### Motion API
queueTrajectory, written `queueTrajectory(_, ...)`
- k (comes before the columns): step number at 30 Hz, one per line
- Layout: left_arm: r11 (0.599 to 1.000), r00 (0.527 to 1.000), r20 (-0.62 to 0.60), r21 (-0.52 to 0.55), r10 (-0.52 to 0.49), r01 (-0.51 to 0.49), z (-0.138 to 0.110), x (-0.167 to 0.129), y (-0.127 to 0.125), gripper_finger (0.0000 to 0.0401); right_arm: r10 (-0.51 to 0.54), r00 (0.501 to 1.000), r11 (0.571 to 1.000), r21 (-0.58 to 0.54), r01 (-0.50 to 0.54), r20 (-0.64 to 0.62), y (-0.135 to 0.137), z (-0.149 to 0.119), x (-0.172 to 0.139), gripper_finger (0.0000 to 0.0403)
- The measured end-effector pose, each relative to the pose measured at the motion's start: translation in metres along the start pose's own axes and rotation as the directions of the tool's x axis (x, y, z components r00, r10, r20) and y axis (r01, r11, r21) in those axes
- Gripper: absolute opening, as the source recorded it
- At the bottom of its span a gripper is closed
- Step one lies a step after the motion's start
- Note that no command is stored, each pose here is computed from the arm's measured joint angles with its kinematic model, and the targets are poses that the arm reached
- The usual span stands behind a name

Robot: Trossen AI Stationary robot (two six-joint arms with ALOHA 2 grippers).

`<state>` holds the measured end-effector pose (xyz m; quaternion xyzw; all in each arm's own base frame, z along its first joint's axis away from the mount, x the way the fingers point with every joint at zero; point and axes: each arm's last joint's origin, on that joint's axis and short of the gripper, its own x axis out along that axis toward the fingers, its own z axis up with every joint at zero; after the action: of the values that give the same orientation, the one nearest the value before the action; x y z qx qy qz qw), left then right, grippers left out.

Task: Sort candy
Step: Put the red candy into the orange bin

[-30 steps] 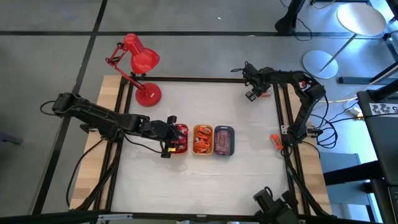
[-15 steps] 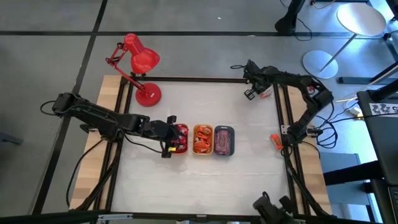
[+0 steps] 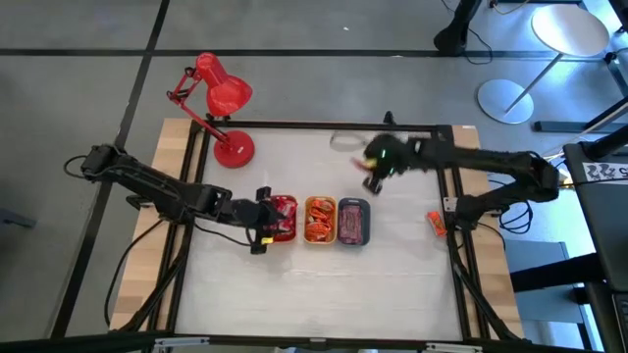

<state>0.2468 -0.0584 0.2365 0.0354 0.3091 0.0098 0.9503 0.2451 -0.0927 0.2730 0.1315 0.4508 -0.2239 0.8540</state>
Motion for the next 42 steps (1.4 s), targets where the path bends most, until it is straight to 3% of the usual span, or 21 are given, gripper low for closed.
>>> queueTrajectory(5, 0.995, 0.993, -0.083, -0.047, 0.079, -0.083, -0.01, -0.016, -0.011, 0.0166, 0.207, 0.969, 0.967, -0.177, -0.182, 0.133, 0.082, -0.004, -0.008, 0.0001)
queueTrajectory(10, 0.988, 0.987, -0.144, -0.129, 0.066, -0.085, -0.018, -0.032, -0.025, 0.0166, 0.411, 0.859, 0.896, -0.308, -0.32, 0.304, 0.146, -0.003, -0.01, 0.0001)
queueTrajectory(14, 0.979, 0.972, -0.232, -0.187, 0.039, -0.084, -0.03, -0.042, -0.037, 0.0166, 0.486, 0.797, 0.857, -0.372, -0.355, 0.359, 0.177, -0.004, 0.008, 0.0001)
queueTrajectory(20, 0.962, 0.953, -0.303, -0.256, 0.012, -0.093, -0.043, -0.053, -0.051, 0.0166, 0.493, 0.774, 0.856, -0.381, -0.35, 0.397, 0.19, -0.001, 0.045, 0.0001)
queueTrajectory(25, 0.951, 0.953, -0.303, -0.297, -0.004, -0.09, -0.044, -0.056, -0.056, 0.0166, 0.545, 0.732, 0.826, -0.411, -0.386, 0.409, 0.194, 0.003, 0.065, 0.0001)
queueTrajectory(33, 0.935, 0.951, -0.308, -0.339, -0.001, -0.108, -0.045, -0.056, -0.056, 0.0166, 0.547, 0.729, 0.822, -0.428, -0.375, 0.412, 0.201, 0.017, 0.095, 0.0001)
queueTrajectory(35, 0.927, 0.952, -0.307, -0.357, -0.003, -0.112, -0.045, -0.056, -0.056, 0.0166, 0.54, 0.736, 0.827, -0.423, -0.371, 0.409, 0.206, 0.024, 0.106, 0.0001)
queueTrajectory(42, 0.923, 0.947, -0.319, -0.374, -0.041, -0.086, -0.047, -0.059, -0.061, 0.0166, 0.407, 0.851, 0.885, -0.374, -0.277, 0.332, 0.213, 0.034, 0.141, 0.0001)
